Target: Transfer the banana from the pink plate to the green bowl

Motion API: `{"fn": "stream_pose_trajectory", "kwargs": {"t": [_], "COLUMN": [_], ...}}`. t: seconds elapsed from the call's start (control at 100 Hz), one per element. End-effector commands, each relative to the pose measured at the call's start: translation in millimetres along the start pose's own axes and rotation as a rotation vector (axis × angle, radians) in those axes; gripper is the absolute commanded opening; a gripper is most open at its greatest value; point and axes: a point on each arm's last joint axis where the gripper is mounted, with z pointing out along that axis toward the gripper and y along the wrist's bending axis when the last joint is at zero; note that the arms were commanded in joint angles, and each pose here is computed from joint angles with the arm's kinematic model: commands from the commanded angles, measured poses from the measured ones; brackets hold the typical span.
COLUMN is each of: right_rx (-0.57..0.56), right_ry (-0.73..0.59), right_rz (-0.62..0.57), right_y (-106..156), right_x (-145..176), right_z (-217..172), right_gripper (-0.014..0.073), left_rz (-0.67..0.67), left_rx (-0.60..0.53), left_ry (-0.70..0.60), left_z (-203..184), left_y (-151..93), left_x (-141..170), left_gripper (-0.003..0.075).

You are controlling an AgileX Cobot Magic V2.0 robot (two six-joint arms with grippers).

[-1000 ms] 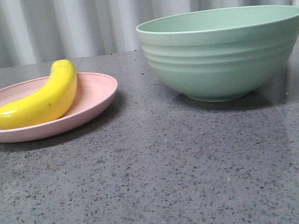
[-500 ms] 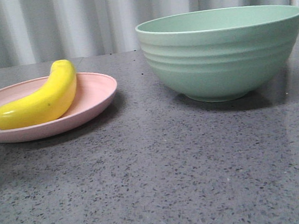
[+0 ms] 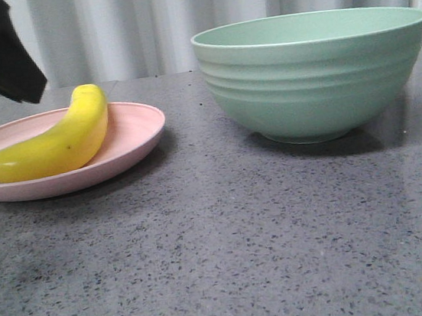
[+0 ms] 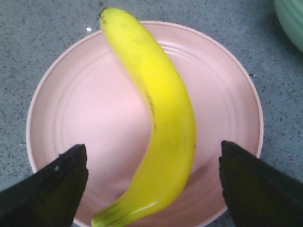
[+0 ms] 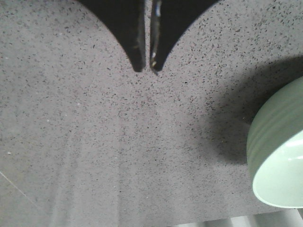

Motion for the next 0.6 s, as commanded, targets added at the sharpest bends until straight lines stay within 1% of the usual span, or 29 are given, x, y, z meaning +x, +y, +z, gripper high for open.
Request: {"fn": "stream_pose_trajectory", "kwargs": {"t": [0.0,0.2,0.39,0.59], "right_rx": [0.004,0.004,0.004,0.004], "right_ry": [-0.08,-0.08,-0.08,-0.08], "right_rz": [-0.007,-0.007,-0.007,-0.007], "right_y": [0,0,0,0], "right_x": [-14,-14,-14,-14], "right_z": [-1,-1,-1,-1], "right_gripper": [-0.0072,-0.0072,-0.0072,-0.0072], "left_rz": [0.013,0.041,0.046,0.031], "left_rx": [0.027,0.007,0.006,-0.021], "left_ry": [-0.058,0.021,0.045,0.064], "left_z": [-7,4,15,31], "left_y": [-5,-6,-7,1], "left_x": [-18,-20,-18,-18], "left_gripper": [0.0526,0.0524,0.0513,0.0513]}}
